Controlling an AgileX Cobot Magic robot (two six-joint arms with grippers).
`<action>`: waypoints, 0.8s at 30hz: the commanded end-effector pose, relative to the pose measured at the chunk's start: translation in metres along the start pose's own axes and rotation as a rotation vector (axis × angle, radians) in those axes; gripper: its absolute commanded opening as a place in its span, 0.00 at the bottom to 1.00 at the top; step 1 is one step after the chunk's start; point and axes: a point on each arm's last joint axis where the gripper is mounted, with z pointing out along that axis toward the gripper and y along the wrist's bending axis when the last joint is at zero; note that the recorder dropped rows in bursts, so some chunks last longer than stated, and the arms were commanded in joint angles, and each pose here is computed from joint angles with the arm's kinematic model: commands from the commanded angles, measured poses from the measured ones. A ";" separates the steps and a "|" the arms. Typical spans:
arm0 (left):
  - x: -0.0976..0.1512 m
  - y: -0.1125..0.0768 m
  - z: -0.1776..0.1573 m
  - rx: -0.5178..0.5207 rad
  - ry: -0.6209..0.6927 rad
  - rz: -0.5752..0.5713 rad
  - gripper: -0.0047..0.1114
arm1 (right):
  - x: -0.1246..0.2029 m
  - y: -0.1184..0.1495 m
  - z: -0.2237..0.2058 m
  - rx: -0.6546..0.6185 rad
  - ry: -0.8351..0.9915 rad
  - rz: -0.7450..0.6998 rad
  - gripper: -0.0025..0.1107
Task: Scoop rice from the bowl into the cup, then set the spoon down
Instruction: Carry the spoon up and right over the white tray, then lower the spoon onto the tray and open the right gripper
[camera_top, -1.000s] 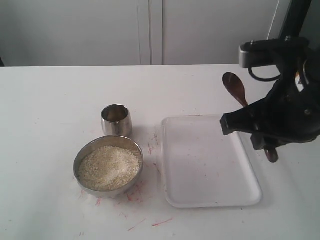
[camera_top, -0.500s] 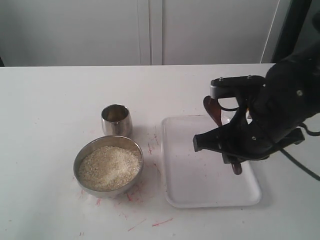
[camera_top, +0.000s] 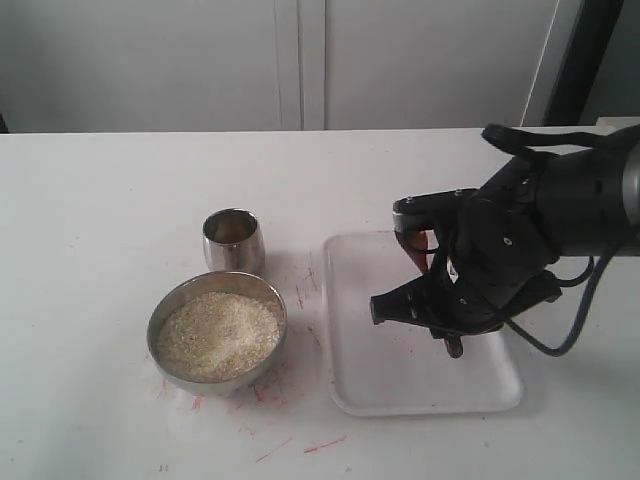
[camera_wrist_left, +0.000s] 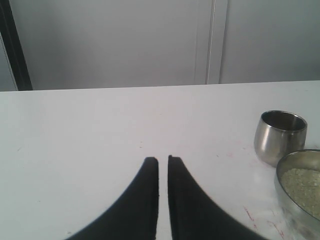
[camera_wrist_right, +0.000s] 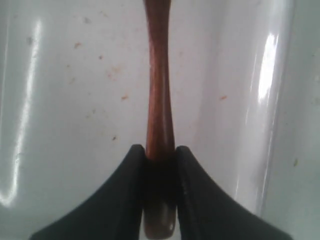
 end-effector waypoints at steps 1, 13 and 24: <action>-0.003 0.000 0.000 0.005 -0.012 -0.007 0.16 | -0.002 0.000 0.004 0.029 -0.038 0.008 0.02; -0.003 0.000 0.000 0.005 -0.012 -0.007 0.16 | -0.001 0.021 0.019 -0.004 -0.053 0.022 0.02; -0.003 0.000 0.000 0.005 -0.013 -0.007 0.16 | -0.003 0.023 0.033 0.032 -0.008 0.016 0.02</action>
